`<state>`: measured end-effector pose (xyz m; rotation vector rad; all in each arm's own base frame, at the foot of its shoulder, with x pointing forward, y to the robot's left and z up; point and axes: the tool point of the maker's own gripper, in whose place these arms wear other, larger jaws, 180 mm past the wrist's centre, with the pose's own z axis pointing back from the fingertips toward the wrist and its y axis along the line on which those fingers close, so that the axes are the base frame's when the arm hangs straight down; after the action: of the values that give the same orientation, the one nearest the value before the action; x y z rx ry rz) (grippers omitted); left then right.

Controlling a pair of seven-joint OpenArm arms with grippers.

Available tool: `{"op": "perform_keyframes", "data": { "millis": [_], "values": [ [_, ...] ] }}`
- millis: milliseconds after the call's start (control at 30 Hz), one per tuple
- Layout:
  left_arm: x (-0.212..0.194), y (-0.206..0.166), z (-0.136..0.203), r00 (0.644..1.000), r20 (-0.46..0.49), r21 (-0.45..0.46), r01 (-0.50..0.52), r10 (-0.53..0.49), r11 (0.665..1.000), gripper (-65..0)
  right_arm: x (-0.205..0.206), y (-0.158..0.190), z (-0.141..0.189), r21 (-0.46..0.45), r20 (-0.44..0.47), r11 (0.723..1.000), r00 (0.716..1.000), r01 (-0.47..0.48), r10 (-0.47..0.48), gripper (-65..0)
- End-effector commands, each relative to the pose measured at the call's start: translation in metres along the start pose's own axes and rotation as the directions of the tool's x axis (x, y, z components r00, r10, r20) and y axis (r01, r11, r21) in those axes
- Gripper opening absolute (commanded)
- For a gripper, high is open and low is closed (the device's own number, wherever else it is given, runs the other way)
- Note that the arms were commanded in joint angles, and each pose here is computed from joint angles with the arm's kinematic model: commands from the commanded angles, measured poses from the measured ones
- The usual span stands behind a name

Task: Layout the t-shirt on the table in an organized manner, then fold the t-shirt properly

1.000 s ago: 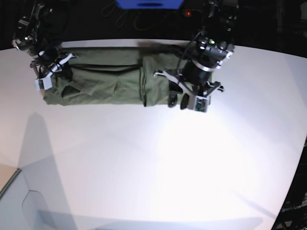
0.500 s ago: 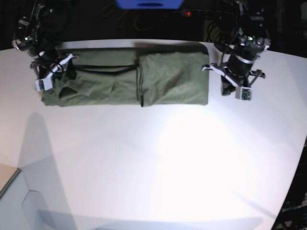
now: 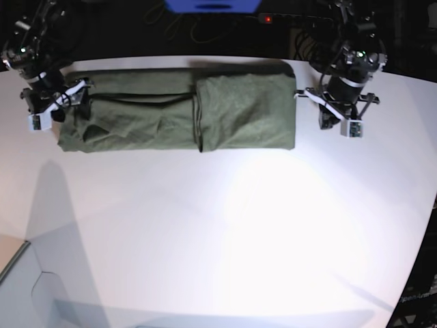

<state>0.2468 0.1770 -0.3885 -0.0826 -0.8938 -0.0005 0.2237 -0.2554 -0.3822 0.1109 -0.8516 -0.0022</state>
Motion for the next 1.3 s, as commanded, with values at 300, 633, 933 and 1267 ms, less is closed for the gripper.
{"op": "perform_keyframes", "data": {
  "millis": [300,633,933,1267],
  "values": [
    [0.012,0.000,0.002,0.999,0.043,-0.005,0.004,-0.004,1.000,-64.8,-0.009,-0.025,-0.010,-0.033,0.014,0.995,0.995,0.097,-0.096,-20.8],
    [0.008,0.000,0.003,0.999,0.034,-0.005,0.004,-0.004,1.000,-64.8,-0.022,-0.031,-0.023,-0.028,-0.024,0.989,0.989,0.144,-0.145,-20.8],
    [0.007,0.000,0.003,0.999,0.033,-0.005,0.004,-0.004,1.000,-64.8,-0.038,-0.029,-0.027,-0.024,-0.059,0.984,0.982,0.176,-0.177,-28.4],
    [0.007,0.000,0.003,1.000,0.031,-0.005,0.004,-0.004,1.000,-64.8,-0.049,-0.005,-0.034,0.039,-0.113,0.989,0.984,0.142,-0.137,-65.0]
  ]
}}
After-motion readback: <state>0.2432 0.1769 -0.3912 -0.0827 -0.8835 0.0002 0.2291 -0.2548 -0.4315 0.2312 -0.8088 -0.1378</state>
